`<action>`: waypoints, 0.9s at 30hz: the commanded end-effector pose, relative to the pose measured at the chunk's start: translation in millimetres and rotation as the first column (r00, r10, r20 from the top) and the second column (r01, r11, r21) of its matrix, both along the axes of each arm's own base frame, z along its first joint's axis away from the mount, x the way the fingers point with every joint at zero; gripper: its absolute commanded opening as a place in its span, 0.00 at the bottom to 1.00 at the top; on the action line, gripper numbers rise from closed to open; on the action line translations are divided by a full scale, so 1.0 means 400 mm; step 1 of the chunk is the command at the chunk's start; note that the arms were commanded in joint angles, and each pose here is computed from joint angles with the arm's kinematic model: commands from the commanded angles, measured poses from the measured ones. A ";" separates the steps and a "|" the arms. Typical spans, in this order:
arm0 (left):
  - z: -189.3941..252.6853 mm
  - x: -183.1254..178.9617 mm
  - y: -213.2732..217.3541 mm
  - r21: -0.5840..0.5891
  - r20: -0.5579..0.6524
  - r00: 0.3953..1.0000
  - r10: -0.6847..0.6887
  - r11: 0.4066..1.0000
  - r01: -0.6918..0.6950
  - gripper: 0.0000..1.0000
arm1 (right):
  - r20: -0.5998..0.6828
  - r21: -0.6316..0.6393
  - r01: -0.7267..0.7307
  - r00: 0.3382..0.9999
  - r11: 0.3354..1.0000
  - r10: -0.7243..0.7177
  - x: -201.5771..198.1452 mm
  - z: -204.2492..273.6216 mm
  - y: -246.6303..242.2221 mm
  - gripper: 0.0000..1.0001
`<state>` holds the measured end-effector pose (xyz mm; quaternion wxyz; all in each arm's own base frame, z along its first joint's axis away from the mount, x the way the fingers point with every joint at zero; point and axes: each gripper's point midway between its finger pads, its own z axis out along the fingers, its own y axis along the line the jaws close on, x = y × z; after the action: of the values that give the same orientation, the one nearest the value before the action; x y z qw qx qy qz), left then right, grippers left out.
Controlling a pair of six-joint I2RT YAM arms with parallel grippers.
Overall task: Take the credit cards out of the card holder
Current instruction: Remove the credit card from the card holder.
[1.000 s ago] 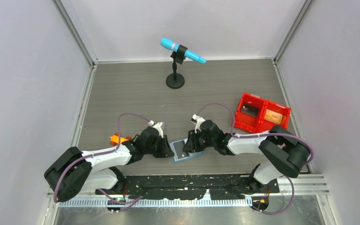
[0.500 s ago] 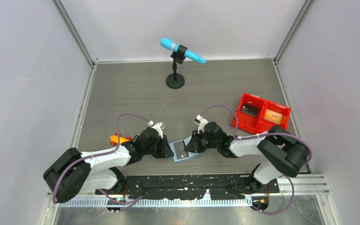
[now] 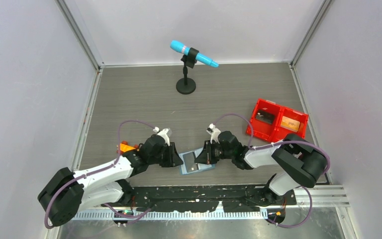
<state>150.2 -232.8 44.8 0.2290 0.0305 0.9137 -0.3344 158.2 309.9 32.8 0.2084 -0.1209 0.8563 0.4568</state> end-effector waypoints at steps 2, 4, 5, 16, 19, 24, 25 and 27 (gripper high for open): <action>0.032 0.026 -0.018 -0.018 0.033 0.999 0.009 1.000 -0.009 0.29 | -0.009 0.009 -0.021 1.000 1.000 0.021 -0.007 -0.009 0.008 0.05; 0.017 0.025 -0.023 -0.012 0.020 1.000 0.000 1.000 0.000 0.29 | -0.011 0.011 -0.021 1.000 1.000 0.021 -0.007 -0.010 0.009 0.05; 0.008 0.023 -0.026 -0.011 0.012 1.000 -0.006 1.000 0.006 0.29 | -0.012 0.011 -0.020 1.000 1.000 0.021 -0.007 -0.010 0.009 0.06; -0.083 0.020 -0.014 0.087 -0.062 0.998 -0.002 0.996 0.008 0.19 | -0.010 0.004 -0.016 1.000 1.000 0.016 -0.012 -0.008 0.000 0.18; -0.088 0.018 -0.009 0.092 -0.062 0.998 -0.001 0.996 0.006 0.18 | -0.014 0.001 -0.014 1.000 1.000 0.014 -0.011 -0.013 -0.005 0.13; -0.095 0.016 -0.002 0.099 -0.059 0.998 0.004 0.995 0.002 0.15 | -0.022 0.004 -0.011 1.000 1.000 0.011 -0.011 -0.017 -0.014 0.05; -0.096 0.015 -0.003 0.100 -0.061 0.998 0.002 0.995 0.005 0.15 | -0.023 0.004 -0.011 1.000 1.000 0.011 -0.012 -0.018 -0.016 0.05; -0.102 0.012 -0.003 0.100 -0.067 0.998 -0.001 0.995 0.008 0.13 | -0.021 0.007 -0.008 1.000 1.000 0.008 -0.011 -0.015 -0.017 0.07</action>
<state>159.9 -242.9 24.0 0.2032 0.0295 0.9266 -0.3150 156.0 306.1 26.0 0.1913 -0.1099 0.8597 0.4607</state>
